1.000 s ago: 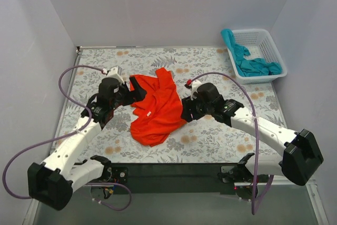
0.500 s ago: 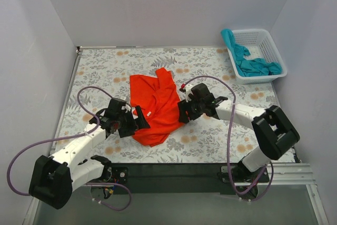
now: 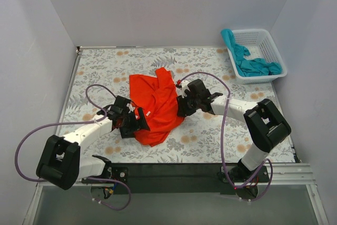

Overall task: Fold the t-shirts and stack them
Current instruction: Flatten the tshirt out

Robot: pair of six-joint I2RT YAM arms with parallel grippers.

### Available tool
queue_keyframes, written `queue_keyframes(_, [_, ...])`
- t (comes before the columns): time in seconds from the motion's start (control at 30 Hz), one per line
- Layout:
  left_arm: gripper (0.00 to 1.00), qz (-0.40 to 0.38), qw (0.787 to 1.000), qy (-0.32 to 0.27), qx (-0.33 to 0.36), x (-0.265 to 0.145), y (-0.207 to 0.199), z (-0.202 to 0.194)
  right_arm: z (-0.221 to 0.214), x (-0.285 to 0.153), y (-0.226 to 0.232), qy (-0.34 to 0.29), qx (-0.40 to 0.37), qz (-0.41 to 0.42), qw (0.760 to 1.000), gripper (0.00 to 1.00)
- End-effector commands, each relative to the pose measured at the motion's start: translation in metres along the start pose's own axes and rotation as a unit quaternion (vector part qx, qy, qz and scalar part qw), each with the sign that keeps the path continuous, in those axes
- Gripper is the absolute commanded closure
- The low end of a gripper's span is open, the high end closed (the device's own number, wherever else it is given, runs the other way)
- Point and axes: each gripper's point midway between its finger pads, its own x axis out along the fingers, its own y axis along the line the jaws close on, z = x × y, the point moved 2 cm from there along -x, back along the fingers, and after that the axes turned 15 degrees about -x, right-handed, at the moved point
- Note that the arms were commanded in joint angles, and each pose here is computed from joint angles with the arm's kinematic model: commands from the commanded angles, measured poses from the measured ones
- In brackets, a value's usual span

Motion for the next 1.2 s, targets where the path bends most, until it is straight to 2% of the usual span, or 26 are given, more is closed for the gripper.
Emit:
queue_keyframes(0.0, [0.23,0.037,0.999,-0.004,0.019,0.016,0.014,0.005,0.022,0.002,-0.002,-0.035,-0.014,0.007,0.999,0.66])
queue_keyframes(0.07, [0.43,0.037,0.999,-0.009,0.034,0.021,0.012,0.010,0.023,0.001,-0.002,-0.036,-0.011,0.007,0.999,0.67])
queue_keyframes(0.1, [0.67,0.038,0.998,-0.016,0.038,0.022,0.011,0.014,0.025,0.000,-0.001,-0.040,-0.012,0.008,0.999,0.67])
queue_keyframes(0.13, [0.79,0.033,0.998,-0.021,0.043,0.020,0.008,0.016,0.026,-0.001,-0.001,-0.041,-0.013,0.007,0.999,0.67])
queue_keyframes(0.17, [1.00,0.013,0.998,-0.027,0.049,0.016,-0.005,0.021,0.029,-0.002,-0.003,-0.045,-0.012,0.004,0.999,0.67])
queue_keyframes(0.23, [1.00,-0.029,0.997,-0.045,0.058,0.001,-0.028,0.028,0.033,-0.007,-0.004,-0.052,-0.015,-0.001,0.999,0.67])
queue_keyframes(0.3, [1.00,-0.109,0.987,-0.089,0.078,-0.042,-0.086,0.050,0.041,-0.015,-0.008,-0.066,-0.018,-0.014,0.998,0.62])
queue_keyframes(0.33, [1.00,-0.111,0.986,-0.089,0.081,-0.046,-0.086,0.048,0.044,-0.018,-0.009,-0.070,-0.019,-0.017,0.997,0.59])
queue_keyframes(0.37, [1.00,-0.150,0.977,-0.119,0.096,-0.074,-0.118,0.061,0.046,-0.021,-0.009,-0.075,-0.021,-0.021,0.997,0.55])
queue_keyframes(0.4, [1.00,-0.175,0.969,-0.138,0.107,-0.096,-0.137,0.067,0.049,-0.029,-0.008,-0.084,-0.024,-0.025,0.996,0.47])
queue_keyframes(0.43, [1.00,-0.190,0.964,-0.149,0.115,-0.112,-0.150,0.070,0.050,-0.032,-0.007,-0.089,-0.025,-0.027,0.995,0.44])
queue_keyframes(0.47, [1.00,-0.230,0.948,-0.179,0.128,-0.147,-0.180,0.080,0.051,-0.037,-0.006,-0.093,-0.026,-0.030,0.995,0.42])
queue_keyframes(0.5, [1.00,-0.245,0.942,-0.186,0.137,-0.161,-0.192,0.083,0.048,-0.044,-0.006,-0.099,-0.026,-0.038,0.994,0.39])
queue_keyframes(0.7, [1.00,-0.340,0.896,-0.232,0.166,-0.244,-0.271,0.102,0.045,-0.070,0.005,-0.155,-0.037,-0.045,0.986,0.37])
queue_keyframes(0.77, [1.00,-0.342,0.891,-0.246,0.166,-0.249,-0.284,0.113,0.049,-0.073,0.013,-0.176,-0.044,-0.030,0.983,0.37])
queue_keyframes(0.8, [1.00,-0.356,0.879,-0.265,0.173,-0.268,-0.295,0.117,0.045,-0.070,0.019,-0.173,-0.048,-0.023,0.983,0.37])
queue_keyframes(0.9, [1.00,-0.362,0.868,-0.292,0.172,-0.282,-0.312,0.131,0.045,-0.059,0.032,-0.176,-0.059,-0.013,0.983,0.37])
queue_keyframes(1.03, [1.00,-0.360,0.865,-0.309,0.162,-0.288,-0.322,0.142,0.050,-0.038,0.045,-0.181,-0.068,-0.010,0.981,0.35])
queue_keyframes(1.17, [1.00,-0.355,0.863,-0.324,0.155,-0.291,-0.325,0.149,0.062,-0.018,0.058,-0.217,-0.070,-0.002,0.974,0.25])
